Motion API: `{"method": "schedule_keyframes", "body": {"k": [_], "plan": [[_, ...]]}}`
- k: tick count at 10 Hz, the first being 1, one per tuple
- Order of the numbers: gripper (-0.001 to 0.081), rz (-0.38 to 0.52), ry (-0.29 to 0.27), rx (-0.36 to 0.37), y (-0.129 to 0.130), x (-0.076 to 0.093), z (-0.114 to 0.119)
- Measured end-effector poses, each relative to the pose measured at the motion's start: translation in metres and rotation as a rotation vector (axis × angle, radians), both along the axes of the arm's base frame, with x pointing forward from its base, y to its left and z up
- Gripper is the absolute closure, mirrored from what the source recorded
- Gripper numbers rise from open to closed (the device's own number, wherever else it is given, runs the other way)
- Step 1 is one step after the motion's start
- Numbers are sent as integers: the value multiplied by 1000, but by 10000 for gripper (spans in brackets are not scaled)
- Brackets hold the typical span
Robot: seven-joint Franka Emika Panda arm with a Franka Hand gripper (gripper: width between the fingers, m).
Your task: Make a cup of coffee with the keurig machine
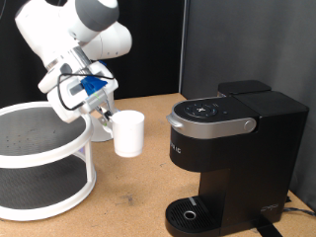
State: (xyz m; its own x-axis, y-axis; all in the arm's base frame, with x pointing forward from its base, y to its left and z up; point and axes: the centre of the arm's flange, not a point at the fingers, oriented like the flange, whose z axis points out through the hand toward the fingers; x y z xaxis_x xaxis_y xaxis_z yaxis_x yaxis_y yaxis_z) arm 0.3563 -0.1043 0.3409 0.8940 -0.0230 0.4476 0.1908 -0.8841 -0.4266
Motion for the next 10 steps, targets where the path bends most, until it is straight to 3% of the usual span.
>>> {"method": "schedule_keyframes", "body": {"k": [5,7,10], "plan": [[742,-41,-57,-58,19,15,-46],[742,-14,-32,-49,19,15,-47],[742,40,49,-63,19,14,-59]]}}
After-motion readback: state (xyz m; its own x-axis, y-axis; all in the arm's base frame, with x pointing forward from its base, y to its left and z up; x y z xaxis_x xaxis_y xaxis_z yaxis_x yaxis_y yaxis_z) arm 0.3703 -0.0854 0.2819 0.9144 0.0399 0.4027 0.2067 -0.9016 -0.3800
